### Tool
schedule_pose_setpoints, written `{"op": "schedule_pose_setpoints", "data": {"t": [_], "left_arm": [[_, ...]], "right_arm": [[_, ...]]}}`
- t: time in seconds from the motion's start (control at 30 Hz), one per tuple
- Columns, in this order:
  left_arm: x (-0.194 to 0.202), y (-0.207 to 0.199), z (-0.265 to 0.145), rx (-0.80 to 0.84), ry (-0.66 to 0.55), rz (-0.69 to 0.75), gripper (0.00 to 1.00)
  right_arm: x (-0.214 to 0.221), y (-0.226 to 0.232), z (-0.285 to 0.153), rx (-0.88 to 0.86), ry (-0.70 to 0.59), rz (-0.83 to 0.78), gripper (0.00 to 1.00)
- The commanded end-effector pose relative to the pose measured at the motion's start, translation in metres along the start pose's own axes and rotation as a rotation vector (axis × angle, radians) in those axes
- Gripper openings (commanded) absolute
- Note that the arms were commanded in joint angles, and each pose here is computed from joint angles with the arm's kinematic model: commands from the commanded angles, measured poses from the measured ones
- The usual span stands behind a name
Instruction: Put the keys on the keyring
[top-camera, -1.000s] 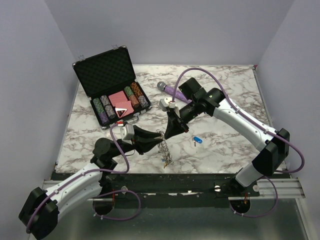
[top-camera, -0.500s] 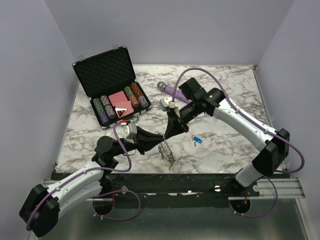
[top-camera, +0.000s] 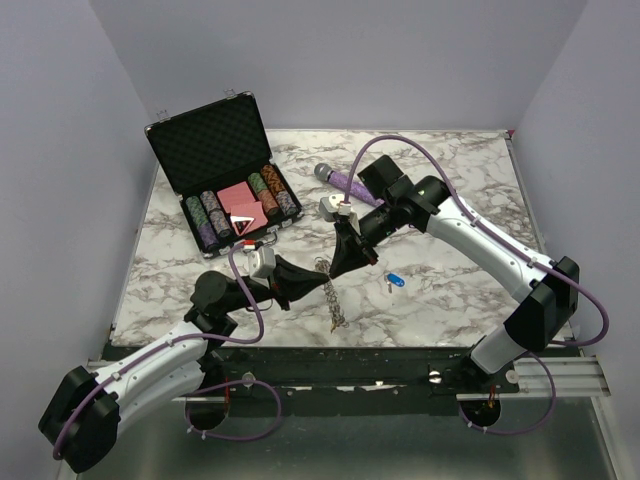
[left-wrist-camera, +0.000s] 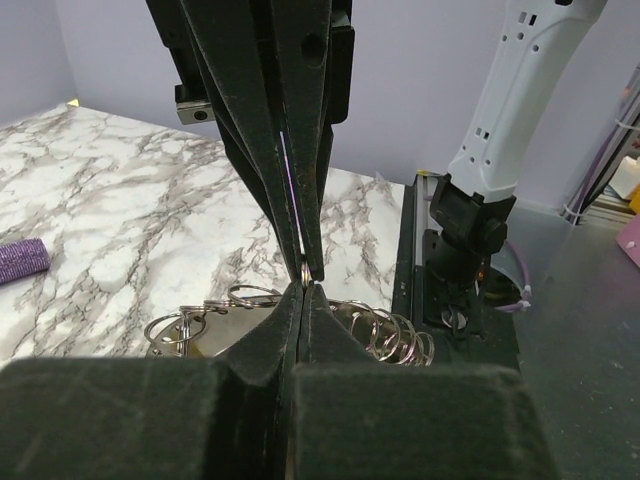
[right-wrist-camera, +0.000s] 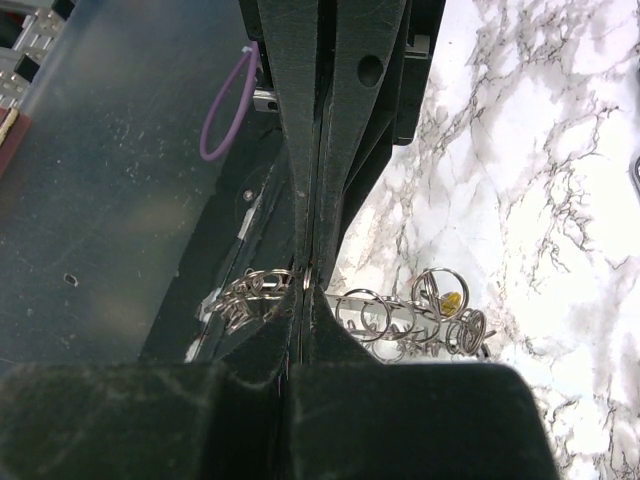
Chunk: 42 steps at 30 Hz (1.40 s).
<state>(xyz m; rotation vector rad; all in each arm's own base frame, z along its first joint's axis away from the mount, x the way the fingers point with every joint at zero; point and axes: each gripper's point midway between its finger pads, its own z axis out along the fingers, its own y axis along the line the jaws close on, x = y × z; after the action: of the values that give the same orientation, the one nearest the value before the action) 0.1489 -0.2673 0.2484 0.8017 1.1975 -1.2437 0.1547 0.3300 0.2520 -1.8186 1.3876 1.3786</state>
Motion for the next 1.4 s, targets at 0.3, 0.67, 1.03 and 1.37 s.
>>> {"op": "schedule_pose_setpoints", "data": {"t": [0.3,0.67,1.03,1.37], "left_arm": [[-0.013,-0.006,0.006,0.035,-0.008,0.014,0.12],[-0.014,-0.006,0.006,0.036,-0.016,0.007,0.11],[-0.016,-0.004,0.005,0.018,-0.037,0.007,0.0],[-0.026,-0.026,-0.015,0.088,-0.148,0.127,0.0]], "right_arm": [[-0.011,0.008,0.0,-0.033,-0.049,-0.006,0.0],[-0.009,0.008,0.001,-0.037,-0.052,0.0,0.0],[-0.01,0.008,0.002,-0.04,-0.058,0.004,0.0],[-0.04,0.01,-0.036,0.001,-0.134,0.012,0.59]]}}
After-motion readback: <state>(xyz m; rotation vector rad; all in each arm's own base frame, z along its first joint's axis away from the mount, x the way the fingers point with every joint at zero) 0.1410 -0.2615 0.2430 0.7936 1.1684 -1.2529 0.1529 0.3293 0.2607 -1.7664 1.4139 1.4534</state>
